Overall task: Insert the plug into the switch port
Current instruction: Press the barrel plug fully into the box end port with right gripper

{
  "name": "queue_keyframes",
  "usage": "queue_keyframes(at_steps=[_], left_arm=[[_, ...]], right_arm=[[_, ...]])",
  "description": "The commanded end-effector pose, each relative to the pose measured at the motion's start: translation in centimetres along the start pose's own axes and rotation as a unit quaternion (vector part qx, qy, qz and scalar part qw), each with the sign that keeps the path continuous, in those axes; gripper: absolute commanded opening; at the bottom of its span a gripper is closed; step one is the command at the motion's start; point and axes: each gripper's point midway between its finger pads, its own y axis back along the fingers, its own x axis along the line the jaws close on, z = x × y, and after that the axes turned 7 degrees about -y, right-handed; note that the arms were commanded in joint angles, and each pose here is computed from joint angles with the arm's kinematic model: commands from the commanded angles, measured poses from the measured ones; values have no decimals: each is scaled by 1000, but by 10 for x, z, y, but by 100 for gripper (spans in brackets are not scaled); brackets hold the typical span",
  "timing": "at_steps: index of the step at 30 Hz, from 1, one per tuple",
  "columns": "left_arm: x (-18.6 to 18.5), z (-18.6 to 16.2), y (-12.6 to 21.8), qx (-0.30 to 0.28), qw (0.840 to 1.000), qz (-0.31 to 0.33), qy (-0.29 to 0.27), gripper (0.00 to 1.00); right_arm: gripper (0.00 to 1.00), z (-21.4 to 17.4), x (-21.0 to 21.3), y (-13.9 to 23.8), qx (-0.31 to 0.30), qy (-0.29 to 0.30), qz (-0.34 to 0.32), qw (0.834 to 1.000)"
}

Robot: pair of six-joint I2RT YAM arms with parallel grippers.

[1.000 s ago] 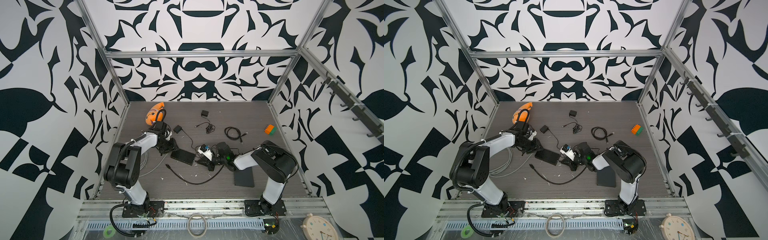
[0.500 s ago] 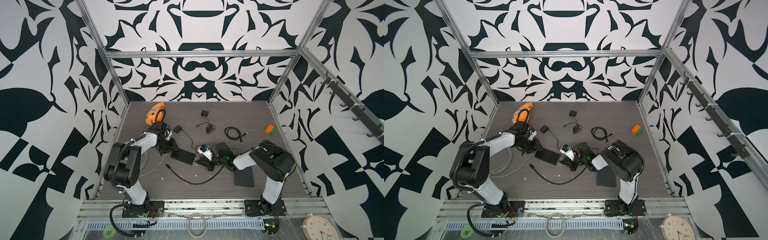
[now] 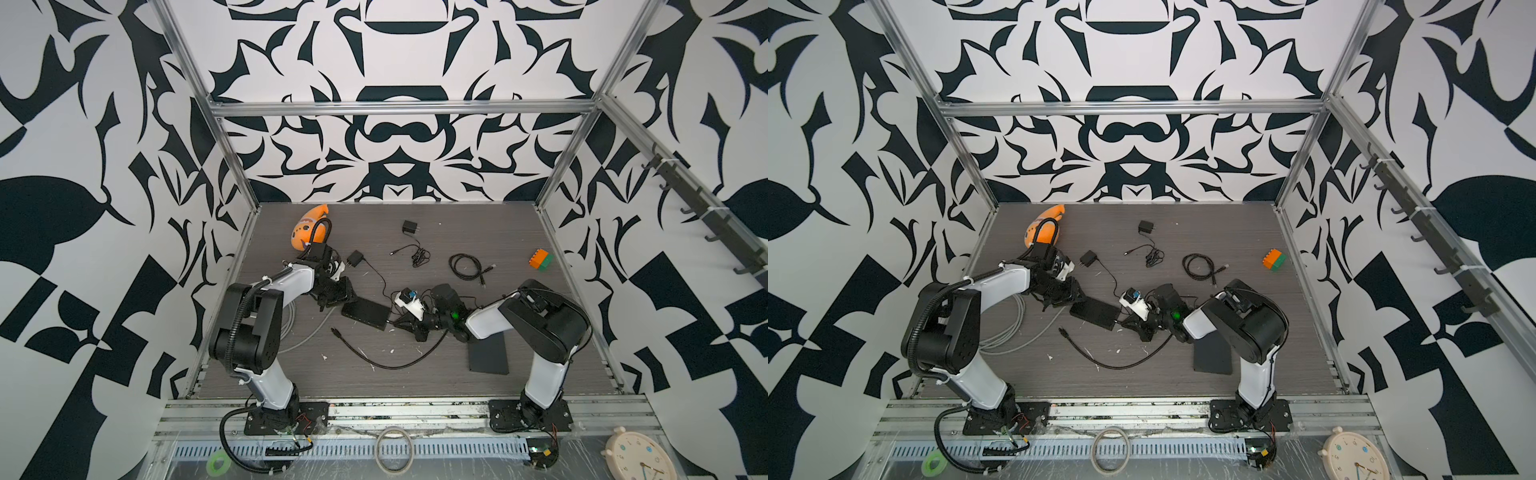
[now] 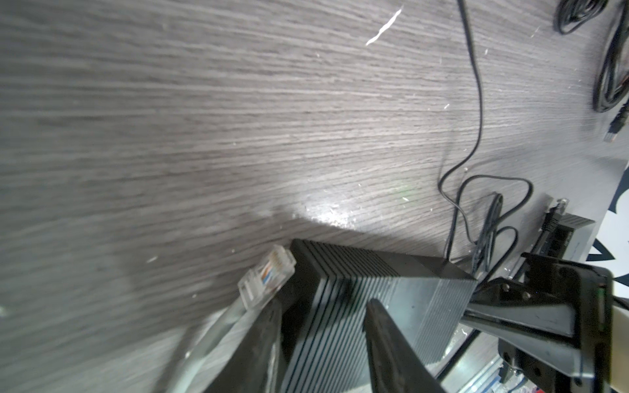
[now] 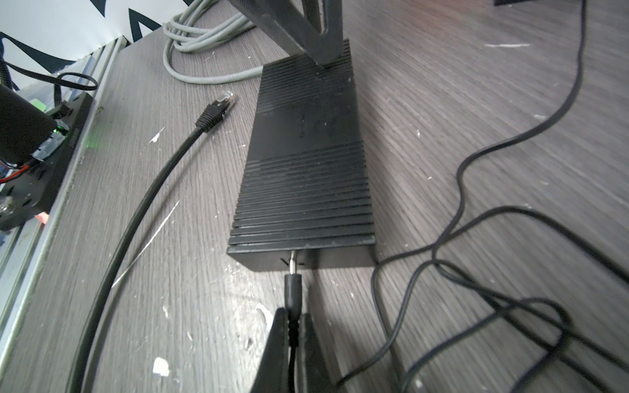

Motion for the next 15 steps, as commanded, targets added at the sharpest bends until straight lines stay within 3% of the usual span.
queue_keyframes(at_steps=[1,15], left_arm=[[-25,-9,-3,29,998,-48,-13,43],[-32,-10,-7,37,997,-57,-22,42]], right_arm=[[0,45,1,-3,-56,35,1,998],[0,61,-2,-4,-52,43,-9,998]])
